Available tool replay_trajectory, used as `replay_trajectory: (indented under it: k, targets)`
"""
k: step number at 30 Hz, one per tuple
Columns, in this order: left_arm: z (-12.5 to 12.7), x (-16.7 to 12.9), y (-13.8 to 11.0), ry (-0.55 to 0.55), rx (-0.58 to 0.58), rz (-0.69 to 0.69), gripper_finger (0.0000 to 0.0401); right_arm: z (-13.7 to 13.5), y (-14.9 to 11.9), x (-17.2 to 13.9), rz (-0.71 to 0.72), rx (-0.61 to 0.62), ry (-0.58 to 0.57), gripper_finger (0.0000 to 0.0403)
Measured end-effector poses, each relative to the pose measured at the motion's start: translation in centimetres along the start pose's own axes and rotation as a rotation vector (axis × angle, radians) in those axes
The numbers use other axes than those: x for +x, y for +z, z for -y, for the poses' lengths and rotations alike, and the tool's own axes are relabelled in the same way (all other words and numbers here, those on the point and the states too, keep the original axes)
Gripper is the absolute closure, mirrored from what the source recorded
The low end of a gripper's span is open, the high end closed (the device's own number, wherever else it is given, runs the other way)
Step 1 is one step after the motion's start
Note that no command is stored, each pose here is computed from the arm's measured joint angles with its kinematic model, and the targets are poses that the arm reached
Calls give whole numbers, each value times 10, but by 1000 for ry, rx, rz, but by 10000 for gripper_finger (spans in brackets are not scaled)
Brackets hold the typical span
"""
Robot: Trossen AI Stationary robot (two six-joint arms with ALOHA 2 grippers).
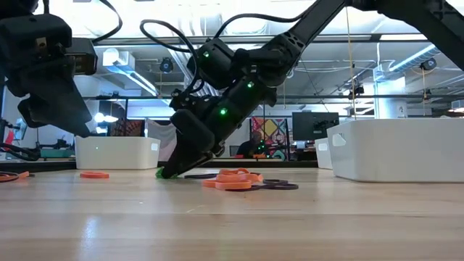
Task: Sort rubber bands into baskets
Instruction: Put the green rubber band into the bottom white bin
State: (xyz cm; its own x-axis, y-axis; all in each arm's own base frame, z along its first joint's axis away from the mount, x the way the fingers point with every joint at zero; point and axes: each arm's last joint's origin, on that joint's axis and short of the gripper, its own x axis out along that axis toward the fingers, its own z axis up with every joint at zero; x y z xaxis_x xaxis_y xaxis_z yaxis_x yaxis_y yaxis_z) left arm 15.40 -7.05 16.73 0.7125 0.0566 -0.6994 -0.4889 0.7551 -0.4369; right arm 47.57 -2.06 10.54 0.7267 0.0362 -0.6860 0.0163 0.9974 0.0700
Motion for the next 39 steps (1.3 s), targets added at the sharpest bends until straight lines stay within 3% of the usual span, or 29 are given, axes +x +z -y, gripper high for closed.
replay_trajectory:
  k: [8,12,17,22,26,31,34,39]
  targets:
    - [1,-1,1,-10,-8,6,231,-2,5,-1,10,101,18,379]
    - [1,-4,2,-29,-16,15,231,-9,30,-19,69,111,62,389]
    - [3,-11,3,-87,-19,-7,231,-19,76,-88,113,26,69,390]
    - [11,-16,-4,-189,7,-120,231,-28,83,-176,-42,20,33,390]
    - [21,-19,-14,-224,29,-186,231,-41,60,-245,-285,127,-57,390]
    - [32,-21,-27,-231,56,-247,231,-53,5,-298,-549,332,-237,390]
    - [42,-23,-35,-239,91,-279,231,-53,-30,-309,-571,442,-300,390]
    - [57,-31,-43,-241,113,-333,231,-46,-82,-286,-487,613,-365,390]
